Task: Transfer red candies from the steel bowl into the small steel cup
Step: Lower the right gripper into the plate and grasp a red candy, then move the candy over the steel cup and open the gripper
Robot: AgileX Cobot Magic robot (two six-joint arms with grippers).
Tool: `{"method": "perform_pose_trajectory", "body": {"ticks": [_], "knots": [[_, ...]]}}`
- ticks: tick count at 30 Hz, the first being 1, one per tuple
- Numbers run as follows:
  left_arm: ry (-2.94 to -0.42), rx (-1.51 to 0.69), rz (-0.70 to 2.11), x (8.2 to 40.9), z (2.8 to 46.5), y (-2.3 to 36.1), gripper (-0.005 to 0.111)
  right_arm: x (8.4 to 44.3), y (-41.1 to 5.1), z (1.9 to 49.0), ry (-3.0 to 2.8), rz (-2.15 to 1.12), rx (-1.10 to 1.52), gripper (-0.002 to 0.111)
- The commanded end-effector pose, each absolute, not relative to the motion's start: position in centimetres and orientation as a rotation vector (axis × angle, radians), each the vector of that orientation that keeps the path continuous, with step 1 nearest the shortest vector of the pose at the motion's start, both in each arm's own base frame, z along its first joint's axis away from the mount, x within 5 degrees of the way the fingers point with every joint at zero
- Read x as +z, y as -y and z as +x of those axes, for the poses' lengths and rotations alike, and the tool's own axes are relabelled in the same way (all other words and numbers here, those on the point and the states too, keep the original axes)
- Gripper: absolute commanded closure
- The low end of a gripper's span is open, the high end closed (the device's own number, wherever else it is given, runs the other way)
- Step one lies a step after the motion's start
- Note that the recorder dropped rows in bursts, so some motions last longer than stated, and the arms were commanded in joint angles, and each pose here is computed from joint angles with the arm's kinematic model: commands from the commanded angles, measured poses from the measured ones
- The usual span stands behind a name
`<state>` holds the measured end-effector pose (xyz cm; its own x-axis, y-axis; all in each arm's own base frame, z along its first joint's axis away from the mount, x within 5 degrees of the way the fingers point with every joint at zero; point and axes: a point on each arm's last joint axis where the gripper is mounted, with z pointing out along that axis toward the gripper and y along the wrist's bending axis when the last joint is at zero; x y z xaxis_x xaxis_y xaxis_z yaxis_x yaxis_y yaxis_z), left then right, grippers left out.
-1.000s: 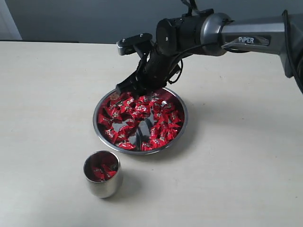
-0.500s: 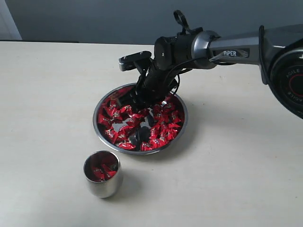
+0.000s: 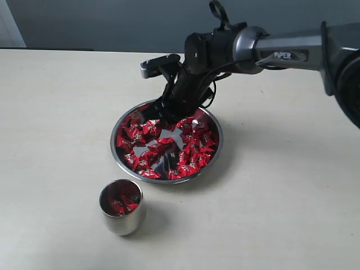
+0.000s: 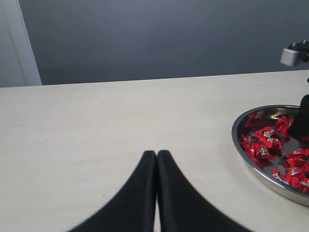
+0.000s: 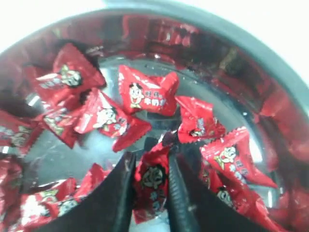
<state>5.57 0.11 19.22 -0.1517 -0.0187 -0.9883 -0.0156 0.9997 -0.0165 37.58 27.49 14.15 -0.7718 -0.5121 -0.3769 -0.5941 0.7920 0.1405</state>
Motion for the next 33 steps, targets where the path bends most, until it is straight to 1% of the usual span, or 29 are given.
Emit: {"method": "perform_pose_trajectory", "body": {"ticks": [1, 6, 10, 16, 21, 29, 33], "knots": [[-1.715, -0.001, -0.031, 19.2, 5.6, -0.1, 0.106, 18.9, -27.4, 36.5, -2.604, -0.868, 0.393, 0.108], [-1.715, -0.001, -0.031, 19.2, 5.6, -0.1, 0.106, 22.5, -28.8, 33.1, -2.570, -1.053, 0.461, 0.108], [-1.715, -0.001, -0.031, 19.2, 5.6, -0.1, 0.106, 23.6, -30.9, 29.8, -2.539, -1.275, 0.511, 0.108], [-1.715, -0.001, -0.031, 19.2, 5.6, -0.1, 0.106, 23.5, -33.5, 26.0, -2.513, -1.457, 0.523, 0.108], [-1.715, -0.001, -0.031, 19.2, 5.6, -0.1, 0.106, 23.4, -34.1, 24.3, -2.532, -1.571, 0.516, 0.108], [-1.715, -0.001, -0.031, 19.2, 5.6, -0.1, 0.106, 23.3, -33.8, 23.5, -2.570, -1.642, 0.513, 0.108], [-1.715, -0.001, -0.031, 19.2, 5.6, -0.1, 0.106, 22.8, -34.1, 23.3, -2.555, -1.700, 0.574, 0.108]]}}
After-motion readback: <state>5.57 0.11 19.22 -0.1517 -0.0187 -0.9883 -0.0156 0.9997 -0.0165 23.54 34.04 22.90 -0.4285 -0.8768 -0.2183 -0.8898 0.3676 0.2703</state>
